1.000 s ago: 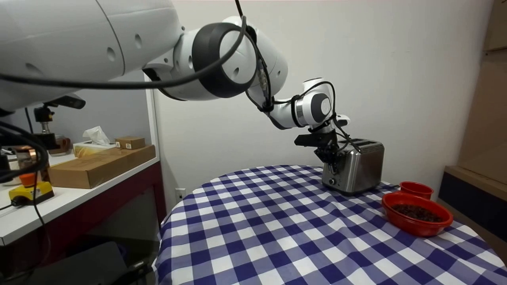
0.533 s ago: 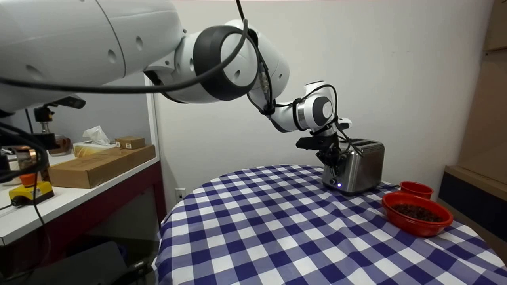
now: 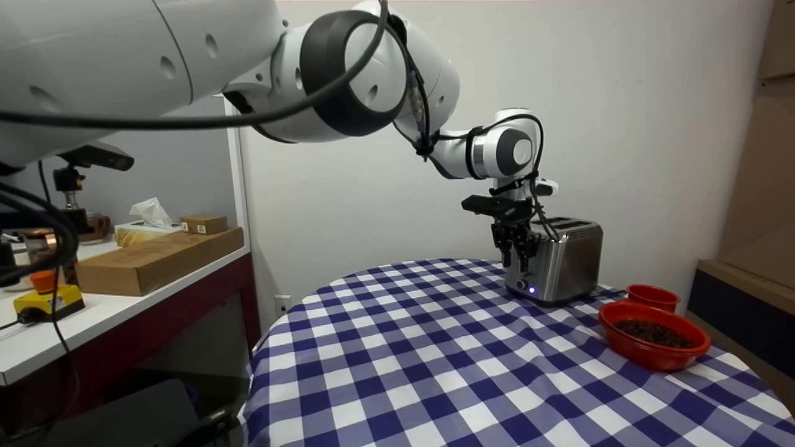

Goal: Push down the toaster lever

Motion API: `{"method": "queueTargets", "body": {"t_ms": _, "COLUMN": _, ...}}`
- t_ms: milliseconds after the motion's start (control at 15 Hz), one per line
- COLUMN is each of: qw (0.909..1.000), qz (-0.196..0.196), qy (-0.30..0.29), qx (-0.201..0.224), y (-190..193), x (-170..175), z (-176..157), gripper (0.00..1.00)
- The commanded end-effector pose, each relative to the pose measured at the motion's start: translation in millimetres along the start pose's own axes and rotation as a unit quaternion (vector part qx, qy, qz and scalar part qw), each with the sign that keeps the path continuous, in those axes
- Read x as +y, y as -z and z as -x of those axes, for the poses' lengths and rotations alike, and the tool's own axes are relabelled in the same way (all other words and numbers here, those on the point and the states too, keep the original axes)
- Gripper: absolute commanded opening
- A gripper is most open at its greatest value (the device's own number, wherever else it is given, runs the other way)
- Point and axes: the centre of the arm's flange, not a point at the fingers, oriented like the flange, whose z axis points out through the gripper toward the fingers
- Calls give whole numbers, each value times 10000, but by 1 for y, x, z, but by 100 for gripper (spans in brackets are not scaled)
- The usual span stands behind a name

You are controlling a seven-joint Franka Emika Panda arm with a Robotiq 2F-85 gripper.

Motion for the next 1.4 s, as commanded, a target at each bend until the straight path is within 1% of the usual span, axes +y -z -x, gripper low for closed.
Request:
{"method": "queueTargets", "body": {"t_ms": 0, "qw": 9951, "qz": -95, "qy": -357, "qx": -916, "y": 73, "x": 22, "z": 31, "gripper": 83}}
{"method": "queueTargets", "body": {"t_ms": 67, "qw": 9924, "qz": -68, "qy": -368, "qx": -1175, "y": 90, "x": 28, "z": 41, "gripper": 92}}
{"method": "queueTargets", "body": {"t_ms": 133, "qw": 9890, "qz": -12, "qy": -316, "qx": -1444, "y": 107, "x": 37, "z": 55, "gripper": 98}}
{"method": "queueTargets", "body": {"t_ms": 200, "qw": 9869, "qz": 55, "qy": -304, "qx": -1586, "y": 121, "x": 43, "z": 66, "gripper": 100}}
{"method": "queueTargets", "body": {"t_ms": 333, "qw": 9841, "qz": 133, "qy": -234, "qx": -1754, "y": 146, "x": 55, "z": 88, "gripper": 100}}
{"method": "queueTargets", "body": {"t_ms": 467, "qw": 9830, "qz": 170, "qy": 29, "qx": -1825, "y": 166, "x": 64, "z": 107, "gripper": 100}}
{"method": "queueTargets", "body": {"t_ms": 600, "qw": 9831, "qz": 118, "qy": 392, "qx": -1785, "y": 183, "x": 70, "z": 125, "gripper": 100}}
{"method": "queueTargets", "body": {"t_ms": 800, "qw": 9821, "qz": -76, "qy": 1057, "qx": -1559, "y": 206, "x": 75, "z": 149, "gripper": 100}}
{"method": "queueTargets", "body": {"t_ms": 933, "qw": 9831, "qz": -338, "qy": 1217, "qx": -1326, "y": 223, "x": 77, "z": 163, "gripper": 100}}
{"method": "queueTargets", "body": {"t_ms": 1000, "qw": 9836, "qz": -95, "qy": 985, "qx": -1508, "y": 215, "x": 53, "z": 101, "gripper": 100}}
{"method": "queueTargets", "body": {"t_ms": 1133, "qw": 9841, "qz": -112, "qy": 1012, "qx": -1458, "y": 225, "x": 54, "z": 106, "gripper": 100}}
{"method": "queueTargets", "body": {"t_ms": 1333, "qw": 9832, "qz": -91, "qy": 1004, "qx": -1524, "y": 215, "x": 54, "z": 104, "gripper": 100}}
